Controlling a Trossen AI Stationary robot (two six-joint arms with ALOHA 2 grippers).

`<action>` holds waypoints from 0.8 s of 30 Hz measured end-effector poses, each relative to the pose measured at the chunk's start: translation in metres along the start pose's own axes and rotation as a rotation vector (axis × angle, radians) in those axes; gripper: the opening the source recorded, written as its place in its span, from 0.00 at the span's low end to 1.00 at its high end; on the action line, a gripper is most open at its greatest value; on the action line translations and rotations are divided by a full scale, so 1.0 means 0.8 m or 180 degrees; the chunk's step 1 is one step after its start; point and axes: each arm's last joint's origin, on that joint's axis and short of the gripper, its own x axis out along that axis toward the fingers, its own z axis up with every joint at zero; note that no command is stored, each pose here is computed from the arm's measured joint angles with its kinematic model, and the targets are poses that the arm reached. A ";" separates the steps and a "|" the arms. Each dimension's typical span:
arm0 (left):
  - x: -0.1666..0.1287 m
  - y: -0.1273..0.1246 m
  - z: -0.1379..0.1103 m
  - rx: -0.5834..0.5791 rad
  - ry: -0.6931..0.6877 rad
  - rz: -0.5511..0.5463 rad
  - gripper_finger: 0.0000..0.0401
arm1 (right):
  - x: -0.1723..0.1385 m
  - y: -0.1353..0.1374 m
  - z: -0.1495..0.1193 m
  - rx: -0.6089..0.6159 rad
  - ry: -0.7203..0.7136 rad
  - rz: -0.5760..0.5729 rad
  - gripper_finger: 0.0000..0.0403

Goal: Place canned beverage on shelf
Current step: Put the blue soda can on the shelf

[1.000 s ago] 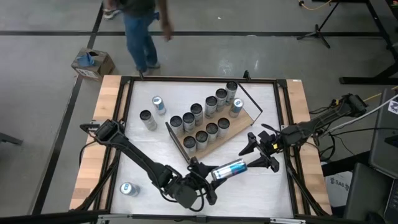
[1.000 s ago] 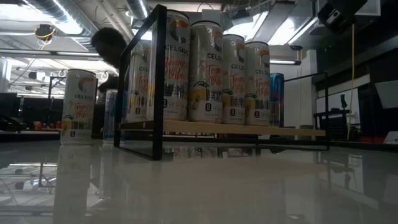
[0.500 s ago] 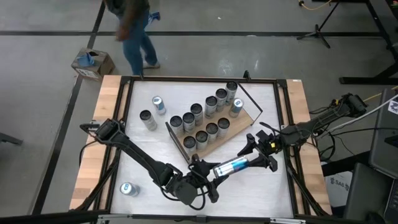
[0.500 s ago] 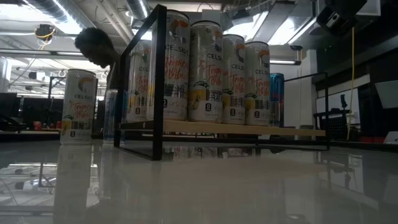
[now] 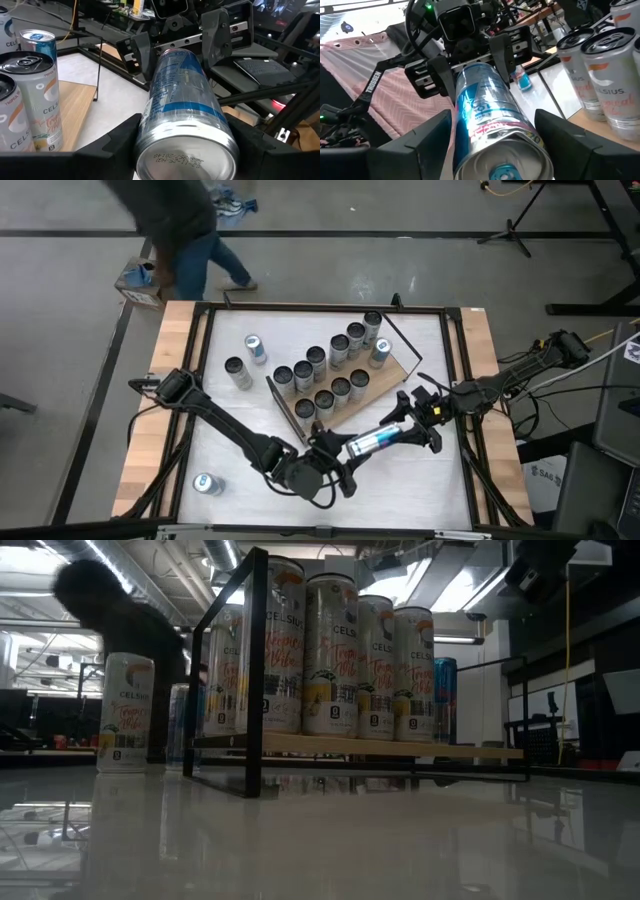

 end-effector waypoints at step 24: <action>0.014 0.006 0.010 -0.0169 -0.0092 0.0016 0.55 | 0.000 0.001 -0.001 -0.0125 0.0075 0.0109 0.68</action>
